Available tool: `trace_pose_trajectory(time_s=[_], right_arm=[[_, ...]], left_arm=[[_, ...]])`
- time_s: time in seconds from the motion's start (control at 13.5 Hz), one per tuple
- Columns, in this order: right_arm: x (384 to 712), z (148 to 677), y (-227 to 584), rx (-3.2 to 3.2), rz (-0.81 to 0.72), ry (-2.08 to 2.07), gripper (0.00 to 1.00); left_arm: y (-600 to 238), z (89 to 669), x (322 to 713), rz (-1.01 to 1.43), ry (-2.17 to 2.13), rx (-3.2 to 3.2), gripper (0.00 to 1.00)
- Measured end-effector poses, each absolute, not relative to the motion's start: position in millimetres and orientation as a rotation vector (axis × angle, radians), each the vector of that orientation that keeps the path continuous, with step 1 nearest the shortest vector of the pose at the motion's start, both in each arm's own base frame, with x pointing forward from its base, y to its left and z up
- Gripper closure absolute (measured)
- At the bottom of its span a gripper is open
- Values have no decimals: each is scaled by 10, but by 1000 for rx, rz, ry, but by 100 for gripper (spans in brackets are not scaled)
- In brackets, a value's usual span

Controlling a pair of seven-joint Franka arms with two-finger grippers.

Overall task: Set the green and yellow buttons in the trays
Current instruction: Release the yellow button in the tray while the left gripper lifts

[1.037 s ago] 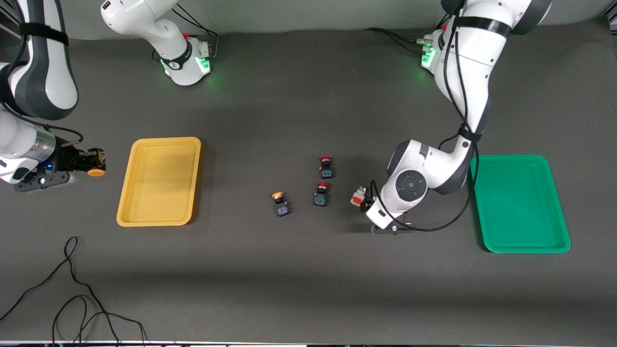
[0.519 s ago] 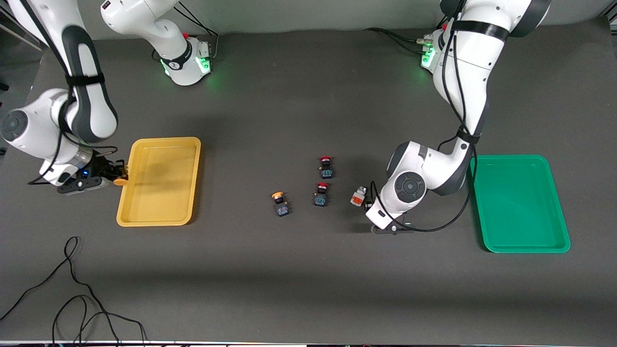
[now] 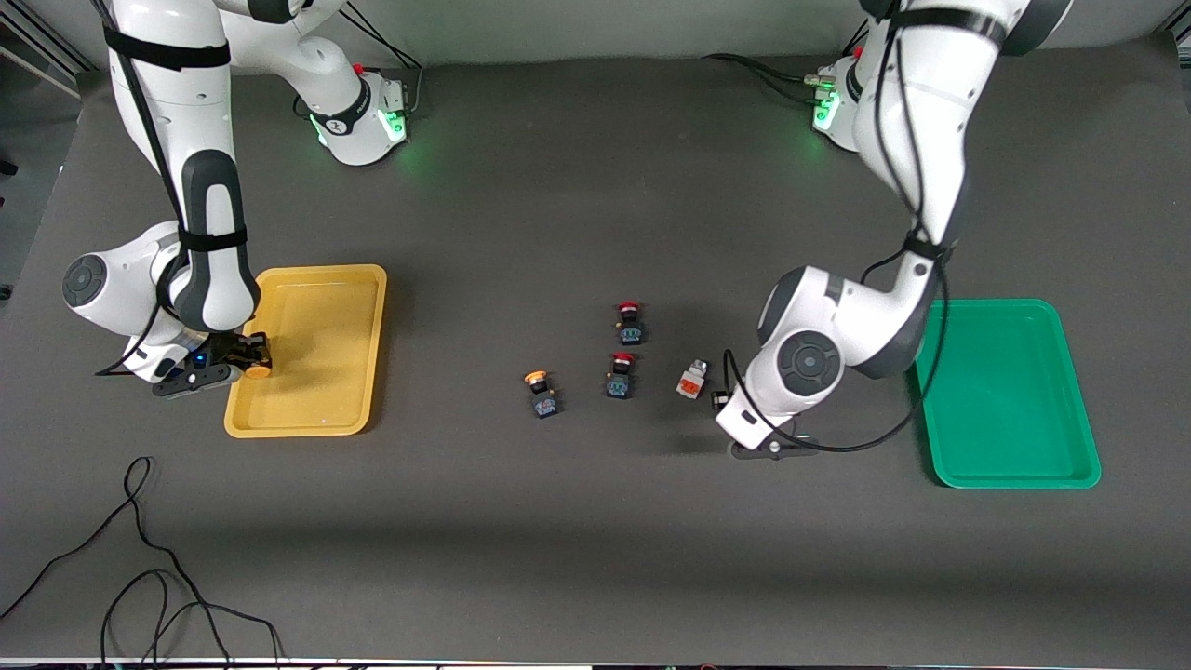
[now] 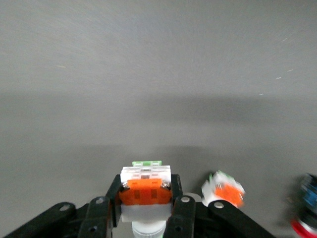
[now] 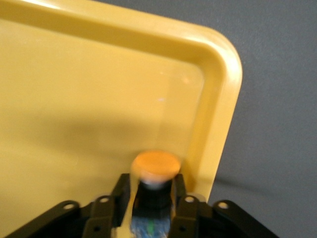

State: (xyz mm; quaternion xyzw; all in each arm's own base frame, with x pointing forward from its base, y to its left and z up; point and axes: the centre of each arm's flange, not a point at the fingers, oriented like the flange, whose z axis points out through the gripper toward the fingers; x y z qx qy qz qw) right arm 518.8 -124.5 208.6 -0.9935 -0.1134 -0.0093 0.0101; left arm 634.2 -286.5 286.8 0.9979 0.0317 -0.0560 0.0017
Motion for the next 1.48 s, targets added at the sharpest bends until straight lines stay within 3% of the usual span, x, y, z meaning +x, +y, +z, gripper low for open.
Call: trace_pose_trajectory(time_s=[0.22, 0.37, 0.74, 0.96, 1.19, 1.48], right_arm=[[5289, 2158, -1167, -3058, -20, -365, 17], [5443, 2348, -1077, -3018, 0, -391, 0], [6105, 3765, -357, -3053, 215, -377, 0], [6277, 4498, 462, -3089, 229, -340, 0], [6187, 4600, 1459, -3125, 212, -291, 0], [5874, 4237, 3026, -3149, 158, -193, 0]], left_arm=[[-2632, 3962, 6437, -249, 142, 3141, 59], [-2228, 4467, 6525, -313, 198, 3142, 59], [-685, 4828, 6713, -448, 134, 3102, 59], [174, 4797, 6722, -475, 82, 3106, 59], [692, 4554, 6736, -476, 4, 3154, 59], [1337, 3923, 6720, -422, -138, 3136, 59]])
